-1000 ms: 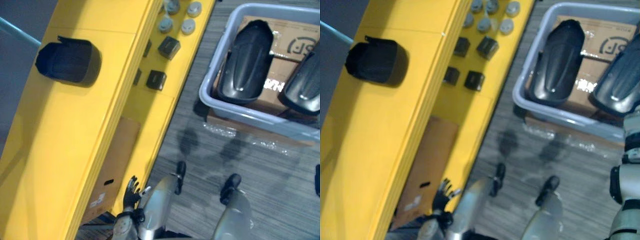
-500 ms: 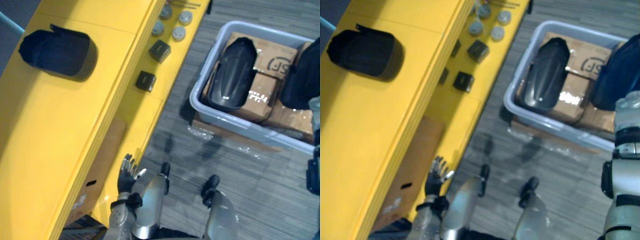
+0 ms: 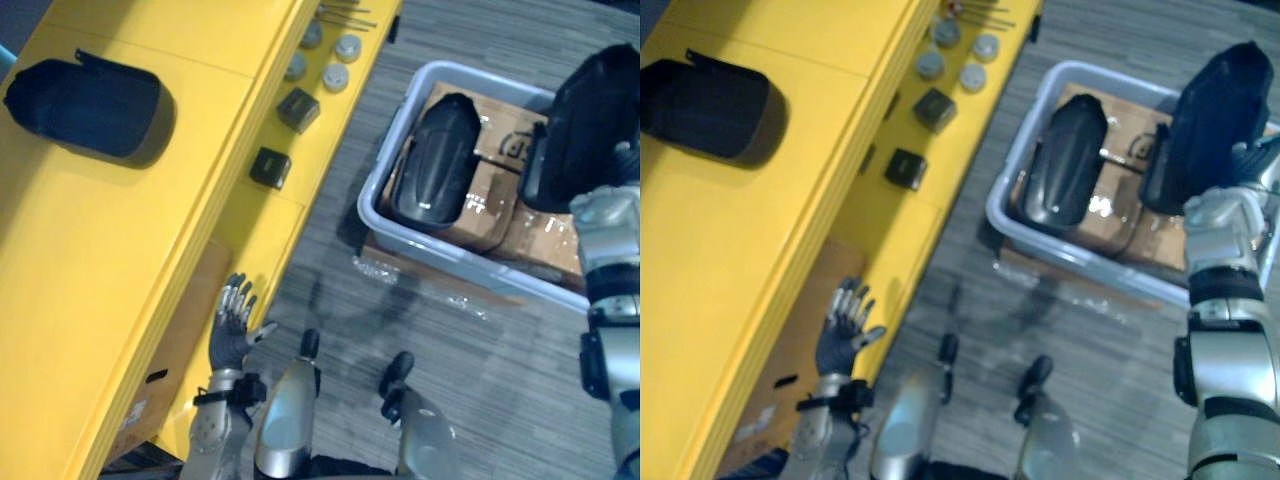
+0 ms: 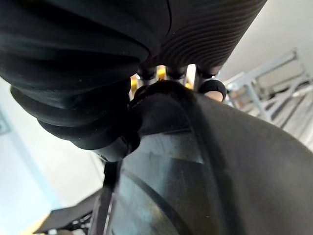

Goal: Walk over and take plastic housings, then place them on the shelf

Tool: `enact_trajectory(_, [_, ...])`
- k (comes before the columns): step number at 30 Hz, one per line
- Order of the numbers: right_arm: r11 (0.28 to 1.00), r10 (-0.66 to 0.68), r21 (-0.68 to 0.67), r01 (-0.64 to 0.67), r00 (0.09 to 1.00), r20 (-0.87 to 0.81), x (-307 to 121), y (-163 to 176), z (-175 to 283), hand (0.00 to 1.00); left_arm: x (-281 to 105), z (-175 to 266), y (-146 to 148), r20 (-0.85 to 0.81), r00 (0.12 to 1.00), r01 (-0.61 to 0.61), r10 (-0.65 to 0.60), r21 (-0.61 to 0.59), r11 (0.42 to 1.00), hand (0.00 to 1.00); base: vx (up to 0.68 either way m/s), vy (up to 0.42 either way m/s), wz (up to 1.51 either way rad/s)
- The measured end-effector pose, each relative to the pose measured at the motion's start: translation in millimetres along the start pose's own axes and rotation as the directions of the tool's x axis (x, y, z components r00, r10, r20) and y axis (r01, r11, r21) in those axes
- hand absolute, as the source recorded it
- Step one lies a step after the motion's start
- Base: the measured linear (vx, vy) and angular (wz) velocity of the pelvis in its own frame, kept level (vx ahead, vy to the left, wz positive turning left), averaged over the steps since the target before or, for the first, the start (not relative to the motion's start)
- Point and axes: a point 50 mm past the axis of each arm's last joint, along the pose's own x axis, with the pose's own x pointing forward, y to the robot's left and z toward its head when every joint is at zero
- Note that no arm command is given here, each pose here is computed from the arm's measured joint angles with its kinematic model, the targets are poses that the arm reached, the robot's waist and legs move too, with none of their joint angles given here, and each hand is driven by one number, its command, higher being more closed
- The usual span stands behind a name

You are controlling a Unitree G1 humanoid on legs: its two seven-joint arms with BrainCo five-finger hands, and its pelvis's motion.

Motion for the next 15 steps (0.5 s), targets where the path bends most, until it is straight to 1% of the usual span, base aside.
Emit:
enact_trajectory(5, [0.999, -0.036, 0.016, 0.035, 0.998, 0.042, -2.6, 0.6, 8.1, 1.0, 10.5, 3.6, -18.2, -0.011, 0.989, 0.147, -0.148, -0.084, 0.986, 0.0, -0.02, 0.003, -0.03])
enact_trajectory(6, [0.999, -0.049, 0.024, 0.047, 0.996, 0.069, -2.8, -0.8, 13.1, 1.0, 15.3, 6.2, -25.1, -0.013, 0.979, 0.203, -0.205, -0.08, 0.976, 0.0, -0.02, 0.007, -0.06])
enact_trajectory(7, [0.998, -0.055, 0.032, 0.052, 0.995, 0.083, -3.3, -0.9, 15.6, 1.0, 18.0, 7.5, -28.1, -0.015, 0.973, 0.23, -0.232, -0.077, 0.97, 0.0, -0.02, 0.006, -0.09])
enact_trajectory(9, [0.996, -0.064, 0.074, 0.054, 0.987, 0.147, -7.4, 0.0, 30.3, 1.0, 27.4, 12.3, -38.2, -0.025, 0.947, 0.317, -0.32, -0.073, 0.946, 0.0, -0.01, 0.01, -0.15])
enact_trajectory(10, [0.995, -0.07, 0.079, 0.058, 0.984, 0.166, -7.7, -1.2, 33.9, 1.0, 30.0, 13.8, -40.6, -0.027, 0.939, 0.338, -0.342, -0.089, 0.937, 0.0, -0.01, 0.017, -0.2])
enact_trajectory(12, [0.994, -0.084, 0.094, 0.064, 0.971, 0.226, -10.2, -3.5, 45.8, 1.0, 38.7, 16.0, -50.7, -0.058, 0.903, 0.418, -0.427, -0.122, 0.9, 0.0, -0.01, 0.027, -0.13])
enact_trajectory(13, [0.993, -0.086, 0.095, 0.063, 0.963, 0.254, -11.9, -3.5, 50.7, 1.0, 42.3, 17.3, -53.1, -0.069, 0.89, 0.44, -0.45, -0.119, 0.89, 0.0, -0.02, 0.045, -0.13])
enact_trajectory(15, [0.991, -0.093, 0.125, 0.055, 0.942, 0.324, -17.0, -4.6, 64.7, 1.0, 52.8, 23.0, -60.0, -0.075, 0.867, 0.478, -0.493, -0.158, 0.864, 0.0, -0.02, 0.042, -0.28])
